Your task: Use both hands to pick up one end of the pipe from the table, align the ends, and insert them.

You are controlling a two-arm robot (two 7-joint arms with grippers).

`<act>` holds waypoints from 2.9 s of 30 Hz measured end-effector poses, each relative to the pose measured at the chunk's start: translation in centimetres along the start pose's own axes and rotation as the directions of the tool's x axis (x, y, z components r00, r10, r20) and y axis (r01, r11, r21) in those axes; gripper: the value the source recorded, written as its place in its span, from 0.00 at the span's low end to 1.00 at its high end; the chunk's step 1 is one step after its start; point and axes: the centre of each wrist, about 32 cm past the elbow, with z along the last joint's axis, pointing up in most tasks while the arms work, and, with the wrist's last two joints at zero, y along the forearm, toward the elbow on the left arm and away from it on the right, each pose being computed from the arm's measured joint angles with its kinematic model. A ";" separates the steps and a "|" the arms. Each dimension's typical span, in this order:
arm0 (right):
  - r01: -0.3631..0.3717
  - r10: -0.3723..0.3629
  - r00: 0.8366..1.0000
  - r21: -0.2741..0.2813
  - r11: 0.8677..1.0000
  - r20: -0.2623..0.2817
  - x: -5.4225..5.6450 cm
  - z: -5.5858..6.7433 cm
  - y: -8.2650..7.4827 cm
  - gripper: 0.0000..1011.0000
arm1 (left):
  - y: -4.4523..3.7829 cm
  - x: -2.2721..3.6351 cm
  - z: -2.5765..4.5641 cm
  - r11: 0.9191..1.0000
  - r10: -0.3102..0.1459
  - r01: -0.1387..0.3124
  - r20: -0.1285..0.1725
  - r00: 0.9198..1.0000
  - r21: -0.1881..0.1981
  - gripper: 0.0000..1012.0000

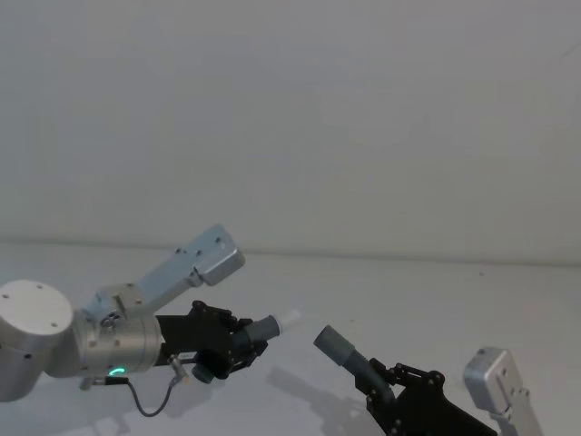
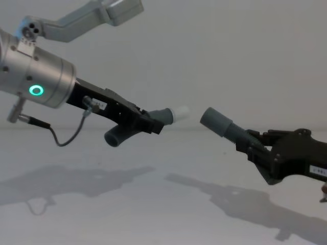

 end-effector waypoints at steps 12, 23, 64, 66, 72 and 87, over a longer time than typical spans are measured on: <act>-0.078 0.076 0.997 0.064 0.995 0.027 1.1 -1.2 -0.5 0.23 | 2.26 1.18 0.11 0.992 -0.122 0.122 0.027 0.992 0.013 0.33; -0.115 0.111 0.993 0.088 0.989 0.051 1.7 -1.6 -0.5 0.23 | 3.84 2.20 0.57 0.977 -0.210 0.208 0.038 0.977 0.043 0.33; -0.194 0.177 0.963 0.068 0.979 0.205 2.8 -1.4 0.3 0.23 | 3.75 4.02 0.81 0.948 -0.311 0.308 0.019 0.950 0.080 0.33; -0.194 0.176 0.963 0.070 0.978 0.206 2.8 -1.3 0.4 0.23 | 3.69 4.05 0.79 0.947 -0.312 0.310 0.017 0.950 0.080 0.33; -0.196 0.178 0.962 0.070 0.978 0.206 2.9 -1.2 0.4 0.23 | 3.55 4.11 0.73 0.945 -0.318 0.315 0.014 0.948 0.084 0.33; -0.229 0.208 0.949 0.065 0.971 0.238 3.2 -1.3 0.4 0.23 | 3.51 4.64 0.99 0.941 -0.326 0.323 0.015 0.945 0.101 0.33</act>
